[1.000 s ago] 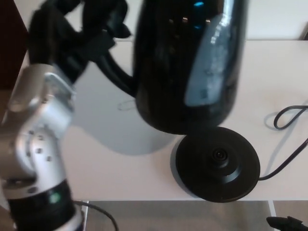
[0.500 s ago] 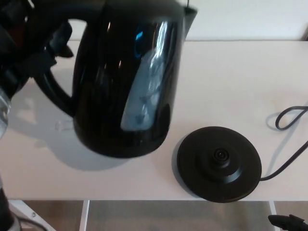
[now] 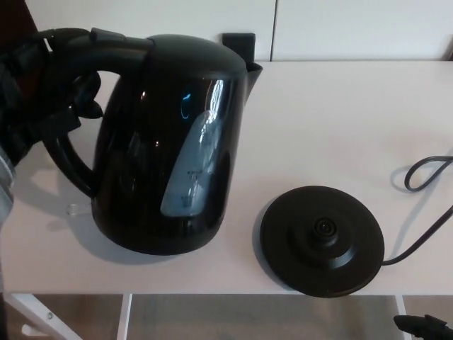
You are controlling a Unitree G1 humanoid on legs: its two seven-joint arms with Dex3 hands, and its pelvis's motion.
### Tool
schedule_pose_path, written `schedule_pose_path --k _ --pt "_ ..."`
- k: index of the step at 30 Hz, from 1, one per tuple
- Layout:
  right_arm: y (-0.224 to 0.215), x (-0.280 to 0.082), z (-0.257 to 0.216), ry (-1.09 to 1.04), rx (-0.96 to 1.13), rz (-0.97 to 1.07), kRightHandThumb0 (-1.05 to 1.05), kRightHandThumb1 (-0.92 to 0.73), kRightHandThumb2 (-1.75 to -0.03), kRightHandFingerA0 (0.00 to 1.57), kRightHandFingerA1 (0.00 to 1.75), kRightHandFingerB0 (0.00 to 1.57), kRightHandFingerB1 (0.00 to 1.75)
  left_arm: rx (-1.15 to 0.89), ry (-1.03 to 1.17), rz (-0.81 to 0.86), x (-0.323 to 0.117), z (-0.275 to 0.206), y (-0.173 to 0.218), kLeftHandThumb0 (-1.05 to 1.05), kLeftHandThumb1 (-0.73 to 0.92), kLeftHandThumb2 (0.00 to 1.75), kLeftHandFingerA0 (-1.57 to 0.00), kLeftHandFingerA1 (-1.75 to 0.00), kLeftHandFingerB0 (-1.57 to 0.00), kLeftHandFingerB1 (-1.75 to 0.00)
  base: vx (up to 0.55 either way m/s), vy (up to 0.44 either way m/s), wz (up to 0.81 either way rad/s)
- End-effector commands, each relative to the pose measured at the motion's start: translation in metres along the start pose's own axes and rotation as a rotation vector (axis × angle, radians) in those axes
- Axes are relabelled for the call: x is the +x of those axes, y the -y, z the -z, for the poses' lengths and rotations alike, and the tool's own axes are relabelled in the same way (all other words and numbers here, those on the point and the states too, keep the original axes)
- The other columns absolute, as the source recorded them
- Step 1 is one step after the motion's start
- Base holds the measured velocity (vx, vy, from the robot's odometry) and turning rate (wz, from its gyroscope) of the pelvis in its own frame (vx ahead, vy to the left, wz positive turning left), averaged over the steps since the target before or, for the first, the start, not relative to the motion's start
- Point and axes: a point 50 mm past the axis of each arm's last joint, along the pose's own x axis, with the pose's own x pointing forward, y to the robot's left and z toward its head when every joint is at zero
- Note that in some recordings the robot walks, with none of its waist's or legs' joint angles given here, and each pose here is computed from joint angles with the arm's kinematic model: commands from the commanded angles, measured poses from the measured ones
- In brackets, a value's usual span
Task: The robot walk towards a table in front and uses its left hand to pick up the pot from the base and places it on the table
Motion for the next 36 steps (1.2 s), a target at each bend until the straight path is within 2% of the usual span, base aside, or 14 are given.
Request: schedule_pose_path --k 1,2,3,5,6,7,8,9,12,13,17,21,31,36 --pt "0.007 0.000 0.003 -0.016 0.013 0.011 -0.38 -0.61 -0.59 0.78 0.45 0.45 0.35 0.260 0.178 0.026 -0.007 0.008 -0.002 -0.26 0.82 0.64 -1.11 -1.28 -0.78 -0.75 0.00 0.000 0.00" --pt "0.007 -0.001 0.003 -0.015 -0.001 0.010 -0.40 -0.62 -0.60 0.77 0.45 0.45 0.35 0.269 0.174 0.028 -0.008 0.011 0.001 -0.27 0.81 0.65 -1.10 -1.25 -0.79 -0.58 0.00 0.000 0.00" --pt "0.007 -0.001 0.003 -0.013 -0.014 0.009 -0.40 -0.62 -0.60 0.77 0.45 0.45 0.35 0.274 0.173 0.031 -0.009 0.013 0.003 -0.27 0.81 0.65 -1.10 -1.25 -0.79 -0.58 0.00 0.000 0.00" --pt "0.008 0.000 0.002 -0.010 -0.012 0.010 -0.39 -0.61 -0.60 0.77 0.45 0.45 0.35 0.244 0.151 0.039 -0.011 0.015 0.006 -0.30 0.80 0.64 -1.06 -1.14 -0.70 -0.46 0.00 0.000 0.00" --pt "0.008 0.000 0.001 -0.008 -0.009 0.011 -0.39 -0.61 -0.59 0.79 0.46 0.45 0.35 0.185 0.117 0.069 -0.011 0.016 0.007 -0.35 0.67 0.60 -0.99 -0.81 -0.42 -0.35 0.00 0.000 0.00" --pt "0.008 0.000 0.001 -0.007 -0.007 0.011 -0.39 -0.61 -0.59 0.79 0.46 0.45 0.35 0.161 0.104 0.083 -0.012 0.016 0.008 -0.35 0.67 0.60 -0.99 -0.81 -0.42 -0.35 0.00 0.000 0.00" --pt "0.009 0.002 -0.001 -0.016 0.008 0.016 -0.39 -0.61 -0.60 0.79 0.45 0.45 0.35 0.098 0.054 0.203 -0.012 0.017 0.009 -0.55 0.47 0.72 -0.28 -0.44 -0.06 -0.28 0.00 0.000 0.00" --pt "0.009 0.002 -0.001 -0.016 0.013 0.017 -0.38 -0.60 -0.59 0.79 0.45 0.45 0.35 0.093 0.038 0.249 -0.012 0.017 0.009 -0.56 0.41 0.77 -0.01 -0.28 0.00 -0.17 0.00 0.000 0.00" --pt "0.009 0.002 -0.001 -0.014 0.016 0.015 -0.38 -0.61 -0.60 0.79 0.45 0.45 0.35 0.097 0.005 0.319 -0.013 0.017 0.008 -0.60 0.42 0.77 0.00 -0.16 0.00 -0.13 0.00 0.000 0.00" --pt "0.009 0.002 -0.001 -0.010 0.018 0.013 -0.37 -0.61 -0.59 0.78 0.45 0.45 0.35 0.118 -0.014 0.344 -0.013 0.017 0.008 -0.65 0.49 0.58 0.00 0.00 0.00 -0.02 0.00 0.000 0.00" --pt "0.009 0.003 -0.001 0.001 0.011 0.003 -0.38 -0.61 -0.60 0.78 0.45 0.45 0.35 0.198 -0.064 0.438 -0.013 0.016 0.005 -0.76 0.49 0.56 0.00 0.00 0.00 0.00 0.00 0.000 0.00" --pt "0.010 0.003 -0.001 -0.003 0.000 -0.001 -0.39 -0.62 -0.59 0.80 0.47 0.46 0.35 0.246 -0.123 0.525 -0.013 0.017 0.004 -0.76 0.49 0.56 0.00 0.00 0.00 0.00 0.00 0.000 0.00" --pt "0.012 0.006 -0.004 -0.003 0.006 0.004 -0.37 -0.59 -0.58 0.79 0.46 0.46 0.35 0.310 -0.186 0.624 -0.014 0.008 -0.010 -0.84 0.48 0.56 0.00 0.00 0.00 0.00 0.00 0.000 0.00" --pt "0.012 0.006 -0.005 -0.004 -0.005 -0.001 -0.34 -0.58 -0.57 0.79 0.45 0.46 0.35 0.442 -0.219 0.689 -0.016 0.001 -0.020 -0.85 0.47 0.55 0.00 0.00 0.00 0.00 0.00 0.000 0.00"
